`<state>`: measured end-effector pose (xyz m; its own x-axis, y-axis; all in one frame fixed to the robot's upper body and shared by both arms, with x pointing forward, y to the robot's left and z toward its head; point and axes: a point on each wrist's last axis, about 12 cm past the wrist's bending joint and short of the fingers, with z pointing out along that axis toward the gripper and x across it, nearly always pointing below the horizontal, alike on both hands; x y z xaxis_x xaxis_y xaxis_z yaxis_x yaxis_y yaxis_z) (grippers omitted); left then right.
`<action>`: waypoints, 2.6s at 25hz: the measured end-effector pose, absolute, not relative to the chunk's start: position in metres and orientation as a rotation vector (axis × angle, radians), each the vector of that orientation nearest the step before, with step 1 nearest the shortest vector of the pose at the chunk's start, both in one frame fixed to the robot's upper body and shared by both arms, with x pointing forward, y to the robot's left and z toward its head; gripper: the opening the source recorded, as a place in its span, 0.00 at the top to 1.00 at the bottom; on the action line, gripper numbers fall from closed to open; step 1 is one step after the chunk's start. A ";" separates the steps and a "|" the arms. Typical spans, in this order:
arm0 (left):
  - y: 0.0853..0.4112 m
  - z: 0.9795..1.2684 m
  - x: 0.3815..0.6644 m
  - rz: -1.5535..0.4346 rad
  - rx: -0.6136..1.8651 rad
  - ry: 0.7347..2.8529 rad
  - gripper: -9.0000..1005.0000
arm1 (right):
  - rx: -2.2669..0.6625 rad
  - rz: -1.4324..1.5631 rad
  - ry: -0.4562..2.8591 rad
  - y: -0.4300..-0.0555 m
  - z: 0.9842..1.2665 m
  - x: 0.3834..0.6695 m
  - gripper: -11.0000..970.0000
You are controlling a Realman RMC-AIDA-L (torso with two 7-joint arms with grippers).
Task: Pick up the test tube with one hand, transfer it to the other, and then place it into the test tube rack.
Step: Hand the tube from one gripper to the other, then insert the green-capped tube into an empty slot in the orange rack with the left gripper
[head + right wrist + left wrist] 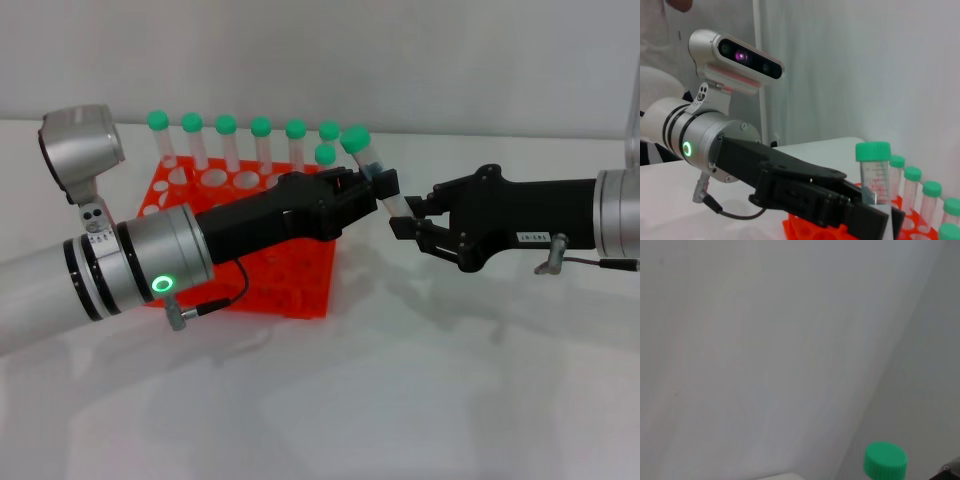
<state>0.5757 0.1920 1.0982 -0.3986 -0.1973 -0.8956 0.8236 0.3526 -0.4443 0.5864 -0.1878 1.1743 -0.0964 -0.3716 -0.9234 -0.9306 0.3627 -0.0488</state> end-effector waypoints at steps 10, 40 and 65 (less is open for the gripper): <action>0.192 1.098 0.576 -1.249 0.577 1.597 0.79 | -1.148 0.716 1.681 -0.193 1.171 0.588 0.79; 0.225 1.111 0.584 -1.003 0.598 1.571 0.77 | -0.821 0.662 1.851 -0.270 1.139 0.580 0.14; 0.254 1.110 0.597 -0.810 0.421 1.835 0.75 | -0.713 0.620 1.887 -0.291 1.132 0.584 0.10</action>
